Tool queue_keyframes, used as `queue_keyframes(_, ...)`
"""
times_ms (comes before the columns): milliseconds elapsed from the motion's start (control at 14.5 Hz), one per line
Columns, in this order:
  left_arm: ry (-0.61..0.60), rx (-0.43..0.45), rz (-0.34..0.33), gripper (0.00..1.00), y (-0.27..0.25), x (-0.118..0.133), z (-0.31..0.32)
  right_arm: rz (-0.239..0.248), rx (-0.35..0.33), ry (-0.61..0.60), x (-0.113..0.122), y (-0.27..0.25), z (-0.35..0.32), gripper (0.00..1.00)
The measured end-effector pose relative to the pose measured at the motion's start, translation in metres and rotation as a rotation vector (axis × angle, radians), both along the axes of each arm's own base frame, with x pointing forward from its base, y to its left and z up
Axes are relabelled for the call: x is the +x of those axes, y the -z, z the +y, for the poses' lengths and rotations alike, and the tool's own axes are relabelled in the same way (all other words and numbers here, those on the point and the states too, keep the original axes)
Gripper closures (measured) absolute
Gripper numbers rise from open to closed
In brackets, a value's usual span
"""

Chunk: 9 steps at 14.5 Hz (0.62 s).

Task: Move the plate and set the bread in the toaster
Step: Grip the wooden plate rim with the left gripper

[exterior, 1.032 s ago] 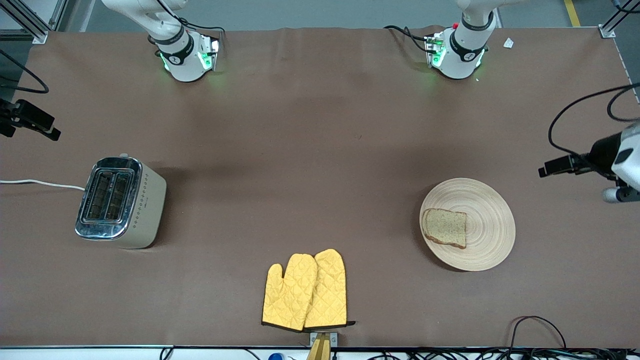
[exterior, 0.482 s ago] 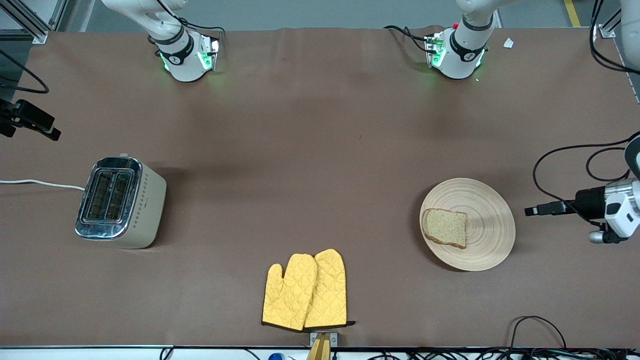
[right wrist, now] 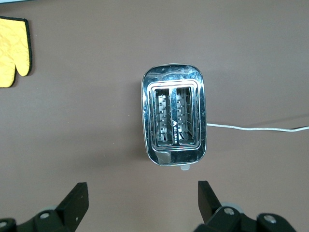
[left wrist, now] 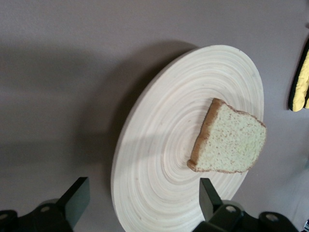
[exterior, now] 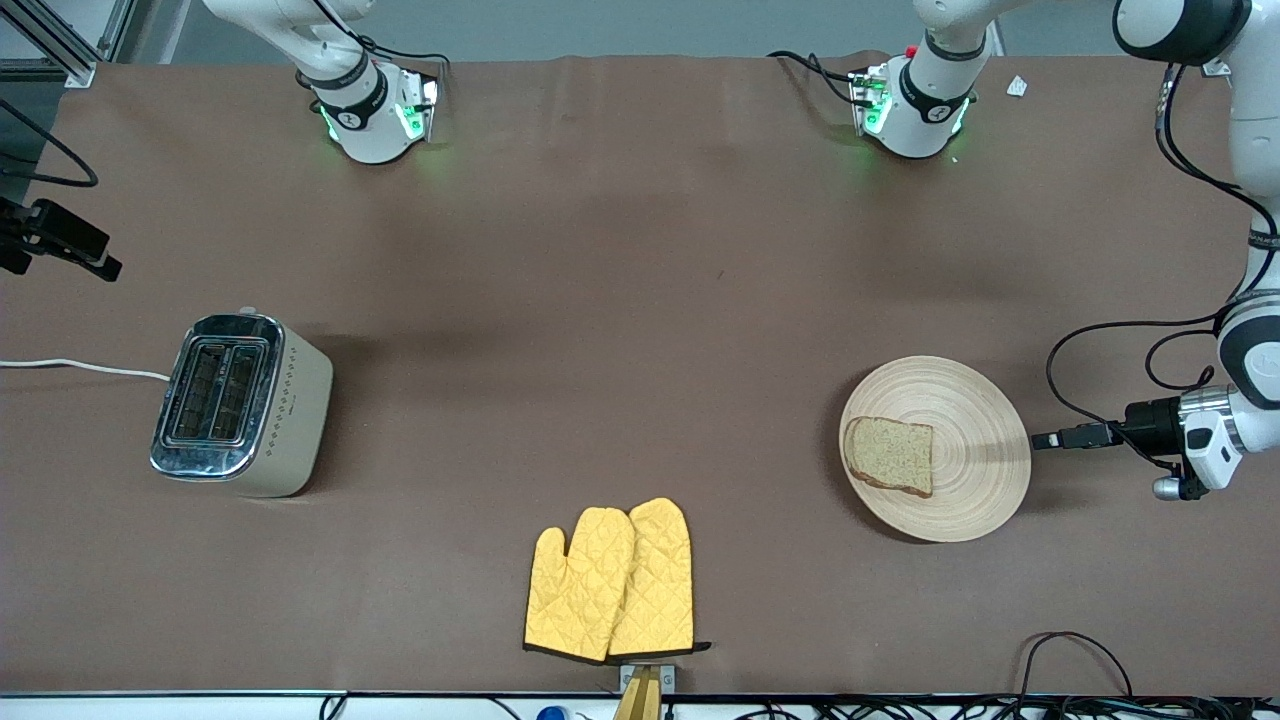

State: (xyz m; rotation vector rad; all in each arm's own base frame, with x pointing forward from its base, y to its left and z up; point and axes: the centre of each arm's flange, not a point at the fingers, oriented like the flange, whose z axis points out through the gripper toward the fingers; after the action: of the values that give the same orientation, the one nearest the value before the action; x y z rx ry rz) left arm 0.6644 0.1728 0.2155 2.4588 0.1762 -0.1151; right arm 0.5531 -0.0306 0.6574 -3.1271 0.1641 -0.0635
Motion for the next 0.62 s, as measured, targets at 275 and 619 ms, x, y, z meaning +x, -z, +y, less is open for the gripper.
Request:
queue_keyframes(275,0.031,-0.038,-0.022,0.20,0.026,0.001,-0.002,0.000,0.000,0.000,0.000,0.000,0.000,0.00)
queue_keyframes(619,0.079,-0.056,-0.051,0.48,0.046,-0.001,-0.002,0.000,0.000,0.000,0.000,0.000,0.000,0.00)
